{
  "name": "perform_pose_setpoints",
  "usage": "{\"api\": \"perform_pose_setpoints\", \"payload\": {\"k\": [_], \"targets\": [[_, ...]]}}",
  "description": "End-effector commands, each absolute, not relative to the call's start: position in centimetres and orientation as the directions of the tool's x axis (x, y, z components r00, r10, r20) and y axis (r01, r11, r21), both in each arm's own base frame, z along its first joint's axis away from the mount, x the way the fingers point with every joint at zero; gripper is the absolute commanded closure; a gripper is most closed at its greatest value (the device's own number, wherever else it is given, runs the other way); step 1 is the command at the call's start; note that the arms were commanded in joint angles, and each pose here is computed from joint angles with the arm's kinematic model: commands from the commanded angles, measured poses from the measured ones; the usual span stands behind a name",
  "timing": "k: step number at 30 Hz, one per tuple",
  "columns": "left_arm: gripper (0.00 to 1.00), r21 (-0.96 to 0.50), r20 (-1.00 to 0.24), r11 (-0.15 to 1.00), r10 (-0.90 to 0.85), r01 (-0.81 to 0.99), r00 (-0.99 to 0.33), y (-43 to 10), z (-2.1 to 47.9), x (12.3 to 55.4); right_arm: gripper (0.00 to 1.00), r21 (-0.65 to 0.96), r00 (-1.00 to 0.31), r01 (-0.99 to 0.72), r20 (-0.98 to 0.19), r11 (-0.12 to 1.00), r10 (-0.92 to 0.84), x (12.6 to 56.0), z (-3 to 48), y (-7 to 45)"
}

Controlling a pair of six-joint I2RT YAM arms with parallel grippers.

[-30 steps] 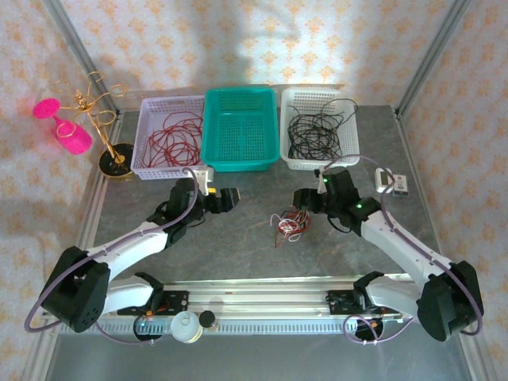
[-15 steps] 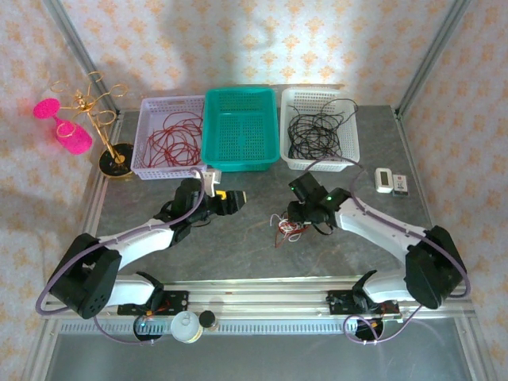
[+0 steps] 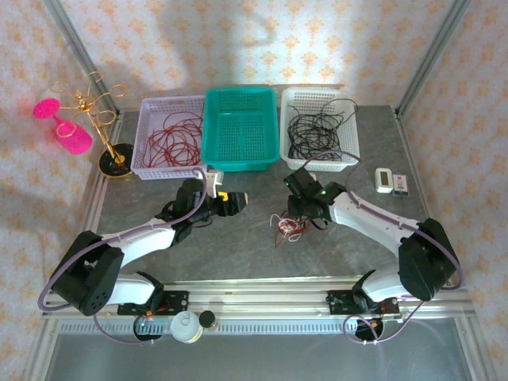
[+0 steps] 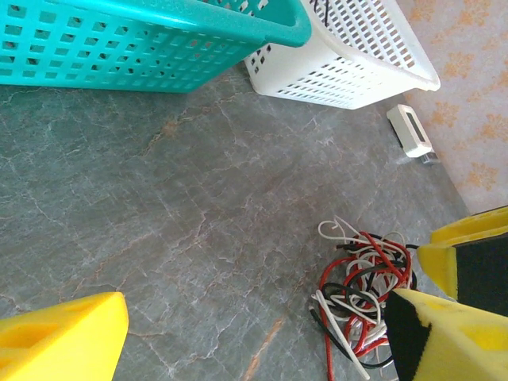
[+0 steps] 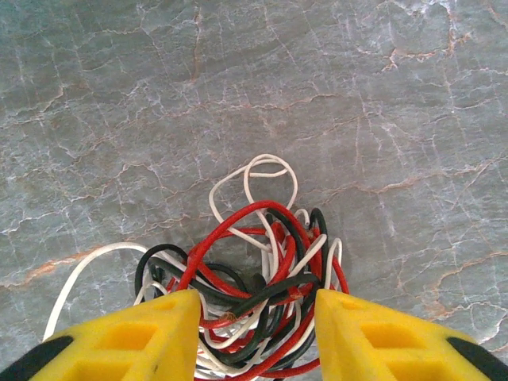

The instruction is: Untangle the cables

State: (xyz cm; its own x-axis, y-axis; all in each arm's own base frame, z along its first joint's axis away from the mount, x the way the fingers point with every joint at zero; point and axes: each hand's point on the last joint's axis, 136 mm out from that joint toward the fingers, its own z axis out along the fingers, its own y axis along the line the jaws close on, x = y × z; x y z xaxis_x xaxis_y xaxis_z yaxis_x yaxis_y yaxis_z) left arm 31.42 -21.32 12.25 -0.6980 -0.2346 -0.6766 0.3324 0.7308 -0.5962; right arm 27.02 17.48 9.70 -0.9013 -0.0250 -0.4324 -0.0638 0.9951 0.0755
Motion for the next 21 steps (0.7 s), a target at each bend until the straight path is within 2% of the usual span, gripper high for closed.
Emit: {"api": "perform_pose_setpoints", "payload": {"k": [1, 10, 17, 21], "targets": [[0.15, -0.595, -0.705, 0.712, -0.241, 0.373, -0.667, -22.0, 13.6, 31.7, 0.60, 0.019, -0.894, -0.056, -0.446, 0.998, -0.042, 27.6, 10.2, 17.0], [0.15, -0.594, -0.711, 0.708, -0.240, 0.382, -0.661, -22.1, 13.8, 31.8, 0.75, -0.050, -0.887, -0.056, -0.457, 0.997, -0.073, 28.2, 10.0, 16.4], [0.15, -0.594, -0.716, 0.701, -0.237, 0.395, -0.656, -22.5, 14.1, 31.9, 0.98, -0.081, -0.859, -0.065, -0.502, 0.995, -0.097, 29.1, 11.6, 16.2], [0.16, -0.583, -0.744, 0.669, -0.212, 0.461, -0.634, -23.9, 15.7, 31.8, 1.00, -0.073, -0.838, -0.087, -0.533, 0.994, -0.112, 29.3, 13.5, 16.3]]}}
